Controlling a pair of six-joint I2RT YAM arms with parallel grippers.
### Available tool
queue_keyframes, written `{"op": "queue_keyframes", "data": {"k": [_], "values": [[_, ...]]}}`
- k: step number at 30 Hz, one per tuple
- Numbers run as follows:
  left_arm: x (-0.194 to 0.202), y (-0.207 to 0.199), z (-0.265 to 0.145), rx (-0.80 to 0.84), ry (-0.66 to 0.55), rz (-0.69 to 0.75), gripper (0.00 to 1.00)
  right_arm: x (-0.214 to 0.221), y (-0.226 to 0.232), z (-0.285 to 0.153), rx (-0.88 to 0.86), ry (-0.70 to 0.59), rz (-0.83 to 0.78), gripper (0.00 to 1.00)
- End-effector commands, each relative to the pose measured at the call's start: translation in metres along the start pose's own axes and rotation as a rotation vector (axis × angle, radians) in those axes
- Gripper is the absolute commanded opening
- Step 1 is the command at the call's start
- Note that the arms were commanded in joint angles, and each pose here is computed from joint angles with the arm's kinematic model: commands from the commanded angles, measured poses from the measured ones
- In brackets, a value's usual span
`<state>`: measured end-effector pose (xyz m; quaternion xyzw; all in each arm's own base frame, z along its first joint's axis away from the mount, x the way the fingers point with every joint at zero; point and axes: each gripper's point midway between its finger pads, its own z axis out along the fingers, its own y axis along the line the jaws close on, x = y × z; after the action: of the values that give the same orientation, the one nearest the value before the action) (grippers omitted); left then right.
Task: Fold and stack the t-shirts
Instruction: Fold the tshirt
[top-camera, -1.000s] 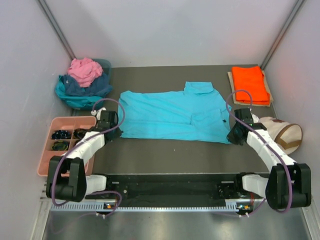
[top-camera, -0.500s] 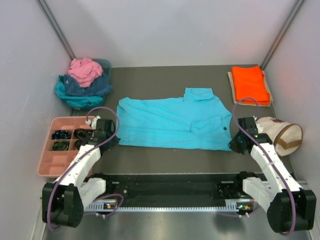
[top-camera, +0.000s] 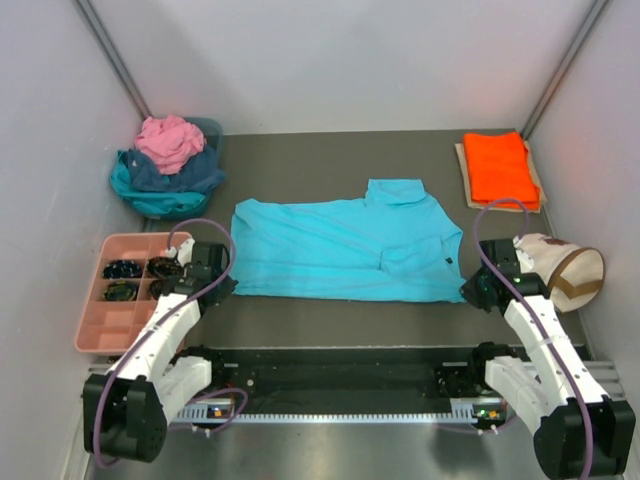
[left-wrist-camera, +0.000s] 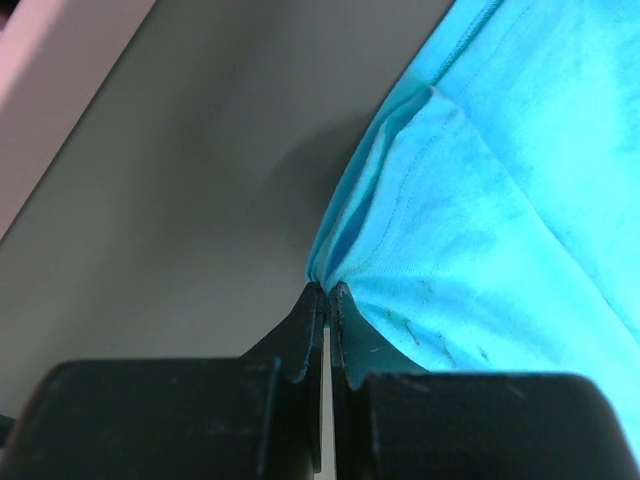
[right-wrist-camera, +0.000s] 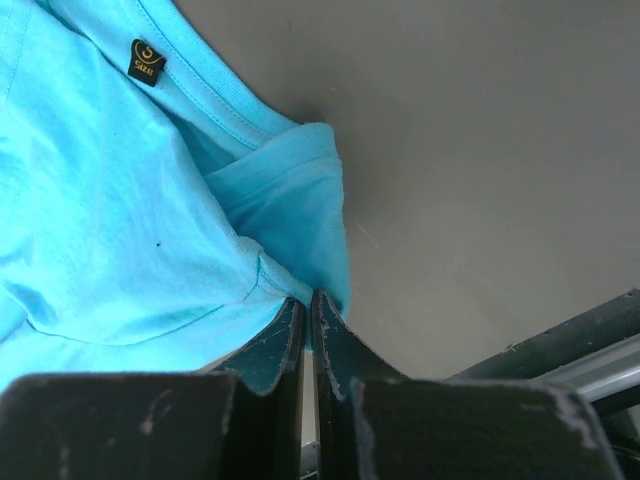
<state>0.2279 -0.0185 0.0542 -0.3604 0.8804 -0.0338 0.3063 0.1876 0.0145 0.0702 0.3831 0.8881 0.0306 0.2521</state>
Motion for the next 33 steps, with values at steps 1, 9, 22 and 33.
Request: {"op": "queue_keyframes", "data": {"k": [1,9,22,33], "values": [[-0.002,0.011,0.002,-0.062,-0.015,-0.002,0.00,-0.008,-0.006,-0.002,0.037,-0.043,0.028,0.00],[-0.001,0.012,0.002,-0.074,-0.004,-0.002,0.06,-0.007,-0.003,0.001,0.029,-0.030,0.017,0.18],[-0.013,0.004,-0.015,-0.042,-0.045,-0.065,0.82,-0.040,0.014,-0.011,-0.003,-0.133,-0.022,0.57],[-0.117,-0.083,-0.024,0.163,-0.340,0.009,0.91,-0.127,0.165,0.014,-0.381,-0.267,-0.204,0.58]]}}
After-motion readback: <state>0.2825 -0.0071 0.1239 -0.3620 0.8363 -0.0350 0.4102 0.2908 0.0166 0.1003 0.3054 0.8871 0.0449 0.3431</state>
